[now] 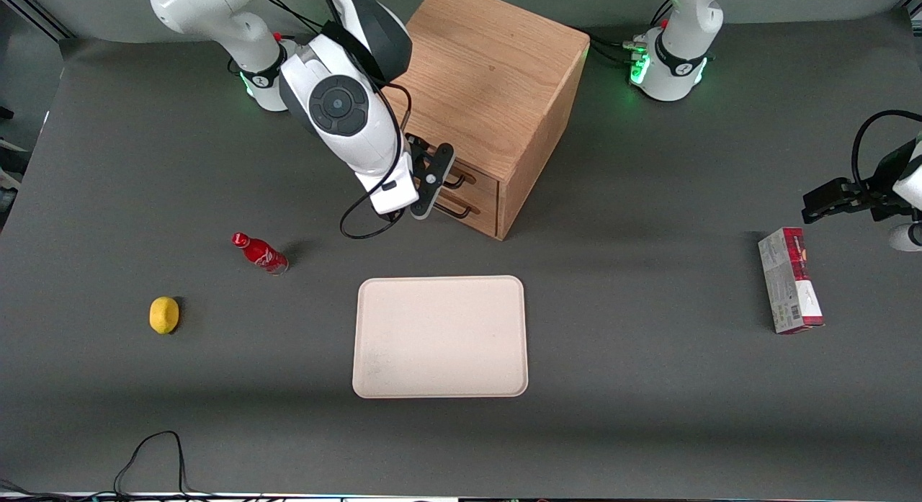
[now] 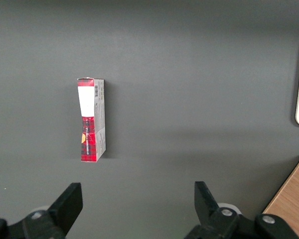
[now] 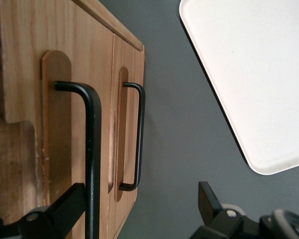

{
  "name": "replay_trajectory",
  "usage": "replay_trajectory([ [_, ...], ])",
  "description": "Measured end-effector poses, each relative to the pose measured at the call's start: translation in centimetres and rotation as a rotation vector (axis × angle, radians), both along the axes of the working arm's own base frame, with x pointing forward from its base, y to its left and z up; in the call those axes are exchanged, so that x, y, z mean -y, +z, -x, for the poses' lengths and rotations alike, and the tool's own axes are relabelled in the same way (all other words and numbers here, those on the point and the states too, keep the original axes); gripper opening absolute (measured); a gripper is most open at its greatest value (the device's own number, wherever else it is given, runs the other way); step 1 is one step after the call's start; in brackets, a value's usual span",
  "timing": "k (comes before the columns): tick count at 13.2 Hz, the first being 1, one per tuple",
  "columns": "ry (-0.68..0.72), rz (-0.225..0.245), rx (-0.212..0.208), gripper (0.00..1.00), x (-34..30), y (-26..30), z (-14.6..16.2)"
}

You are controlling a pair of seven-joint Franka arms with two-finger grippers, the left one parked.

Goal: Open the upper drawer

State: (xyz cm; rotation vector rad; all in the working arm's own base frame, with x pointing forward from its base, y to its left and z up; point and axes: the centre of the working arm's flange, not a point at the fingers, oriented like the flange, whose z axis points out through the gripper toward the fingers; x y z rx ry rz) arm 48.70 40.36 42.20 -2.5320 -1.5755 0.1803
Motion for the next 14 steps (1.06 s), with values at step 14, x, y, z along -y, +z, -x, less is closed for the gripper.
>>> replay_trajectory([
  [14,0.011,0.004,-0.012,1.00,-0.1,-2.2,0.0],
])
